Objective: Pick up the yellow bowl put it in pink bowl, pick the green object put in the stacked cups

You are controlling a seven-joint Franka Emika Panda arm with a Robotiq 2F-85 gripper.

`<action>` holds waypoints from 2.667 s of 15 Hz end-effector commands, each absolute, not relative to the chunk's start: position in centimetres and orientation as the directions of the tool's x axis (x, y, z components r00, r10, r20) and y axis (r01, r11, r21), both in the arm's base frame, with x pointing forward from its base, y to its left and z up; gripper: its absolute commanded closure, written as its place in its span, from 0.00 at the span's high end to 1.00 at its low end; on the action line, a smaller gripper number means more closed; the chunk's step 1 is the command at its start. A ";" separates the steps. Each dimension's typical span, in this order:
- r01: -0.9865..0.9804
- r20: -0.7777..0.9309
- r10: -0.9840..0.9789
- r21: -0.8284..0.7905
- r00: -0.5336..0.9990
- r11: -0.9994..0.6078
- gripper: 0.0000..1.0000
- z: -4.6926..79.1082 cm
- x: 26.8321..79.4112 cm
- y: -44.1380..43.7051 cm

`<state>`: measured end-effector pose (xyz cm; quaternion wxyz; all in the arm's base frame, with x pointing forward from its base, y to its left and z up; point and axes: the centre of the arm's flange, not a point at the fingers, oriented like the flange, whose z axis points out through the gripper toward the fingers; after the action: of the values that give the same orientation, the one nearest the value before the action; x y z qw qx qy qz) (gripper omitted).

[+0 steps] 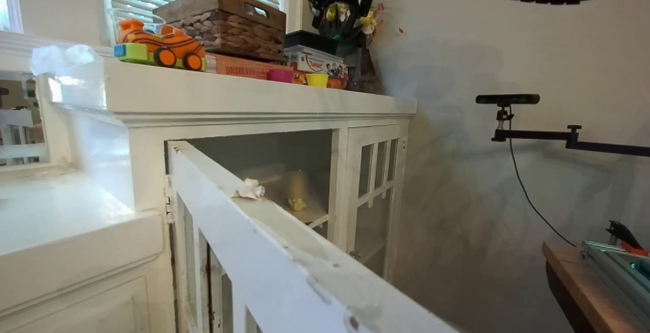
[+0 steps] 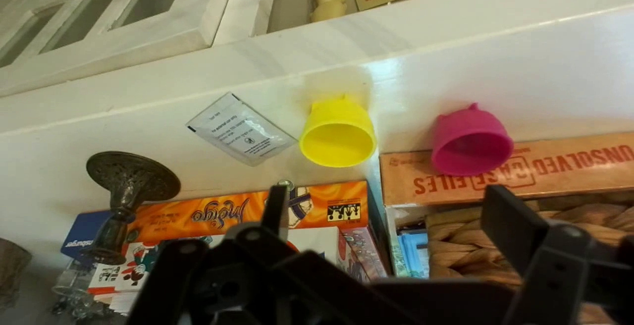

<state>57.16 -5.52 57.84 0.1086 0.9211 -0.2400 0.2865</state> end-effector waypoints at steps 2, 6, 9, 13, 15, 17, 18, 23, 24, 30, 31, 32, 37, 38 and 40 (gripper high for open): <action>-0.489 0.573 -0.383 0.035 0.724 -0.871 1.00 58.3 57.6 -5.8; -0.484 0.548 -0.404 0.001 0.732 -0.875 1.00 58.1 59.0 -8.5; -0.480 0.522 -0.418 -0.019 0.743 -0.877 1.00 57.2 60.4 -10.7; -0.457 0.486 -0.415 -0.037 0.769 -0.889 1.00 56.3 62.4 -12.4; -0.439 0.476 -0.405 -0.043 0.781 -0.897 1.00 55.9 63.4 -12.8; -0.422 0.461 -0.396 -0.051 0.794 -0.905 1.00 55.5 64.3 -13.1; -0.416 0.452 -0.392 -0.051 0.801 -0.908 1.00 55.3 64.6 -13.3; -0.395 0.401 -0.388 -0.068 0.830 -0.916 1.00 54.2 66.0 -14.2; -0.393 0.392 -0.386 -0.068 0.835 -0.917 1.00 54.0 66.2 -14.3; -0.381 0.354 -0.368 -0.034 0.860 -0.924 1.00 52.7 66.8 -14.9; -0.380 0.348 -0.367 -0.033 0.863 -0.925 1.00 52.5 66.8 -15.0; -0.379 0.343 -0.368 -0.037 0.864 -0.924 1.00 52.3 66.9 -15.1; -0.382 0.334 -0.372 -0.038 0.866 -0.924 1.00 51.1 67.2 -15.2; -0.382 0.331 -0.372 -0.037 0.867 -0.924 1.00 50.9 67.3 -15.2; -0.382 0.327 -0.373 -0.038 0.868 -0.923 1.00 50.5 67.5 -15.1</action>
<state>66.37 -14.84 50.59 0.0286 0.9640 -0.2002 0.1724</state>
